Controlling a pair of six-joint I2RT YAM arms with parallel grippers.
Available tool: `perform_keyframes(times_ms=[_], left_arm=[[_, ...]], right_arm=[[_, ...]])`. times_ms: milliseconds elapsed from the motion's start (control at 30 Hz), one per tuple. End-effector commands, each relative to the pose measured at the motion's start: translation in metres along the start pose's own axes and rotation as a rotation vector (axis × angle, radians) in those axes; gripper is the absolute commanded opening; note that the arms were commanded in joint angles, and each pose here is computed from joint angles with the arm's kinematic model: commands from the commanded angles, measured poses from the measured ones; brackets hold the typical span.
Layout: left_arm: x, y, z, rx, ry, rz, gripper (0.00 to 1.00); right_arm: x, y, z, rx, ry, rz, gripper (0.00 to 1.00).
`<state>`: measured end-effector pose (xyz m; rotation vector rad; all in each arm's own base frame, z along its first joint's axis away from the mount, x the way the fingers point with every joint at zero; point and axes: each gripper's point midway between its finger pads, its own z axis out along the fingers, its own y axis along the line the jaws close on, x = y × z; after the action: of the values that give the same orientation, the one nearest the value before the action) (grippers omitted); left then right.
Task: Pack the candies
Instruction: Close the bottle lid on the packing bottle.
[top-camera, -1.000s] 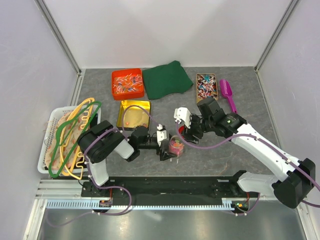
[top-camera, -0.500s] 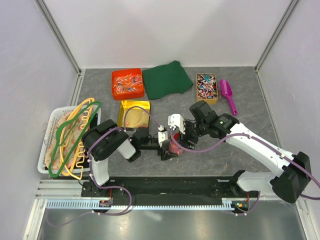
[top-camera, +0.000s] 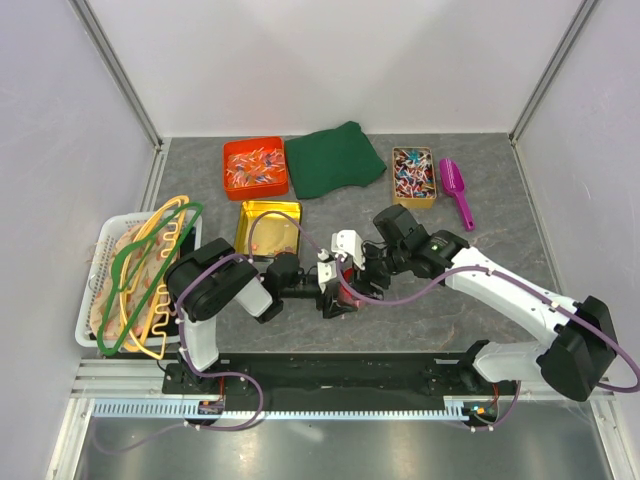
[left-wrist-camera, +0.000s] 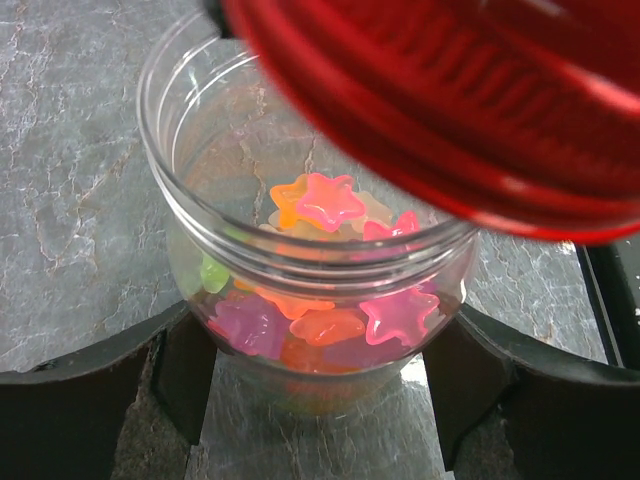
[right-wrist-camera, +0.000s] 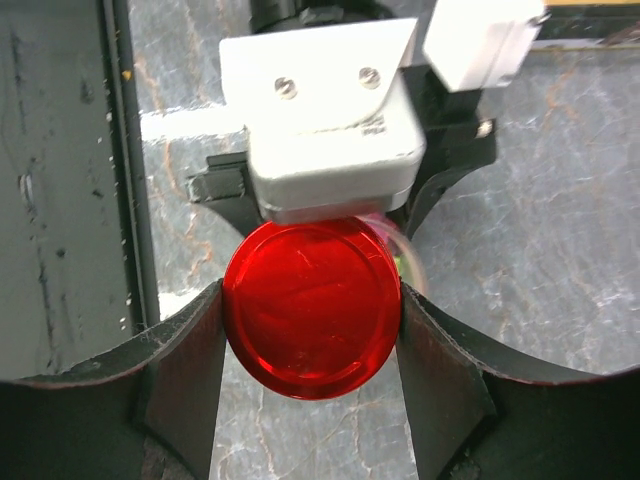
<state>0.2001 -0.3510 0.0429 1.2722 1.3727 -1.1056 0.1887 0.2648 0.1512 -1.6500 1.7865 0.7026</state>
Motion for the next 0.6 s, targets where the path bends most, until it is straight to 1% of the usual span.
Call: perform_keyframes(times_ms=[0, 200, 567], left_arm=[[-0.013, 0.006, 0.007, -0.003, -0.04, 0.041, 0.77], [-0.012, 0.006, 0.006, -0.006, -0.037, 0.047, 0.77], [-0.012, 0.008, 0.006, -0.014, -0.036, 0.053, 0.77]], right_arm=[[-0.012, -0.008, 0.004, 0.03, -0.052, -0.019, 0.56], [-0.001, -0.013, 0.016, 0.034, -0.02, -0.001, 0.56], [0.006, -0.028, 0.01, 0.095, -0.029, 0.02, 0.56]])
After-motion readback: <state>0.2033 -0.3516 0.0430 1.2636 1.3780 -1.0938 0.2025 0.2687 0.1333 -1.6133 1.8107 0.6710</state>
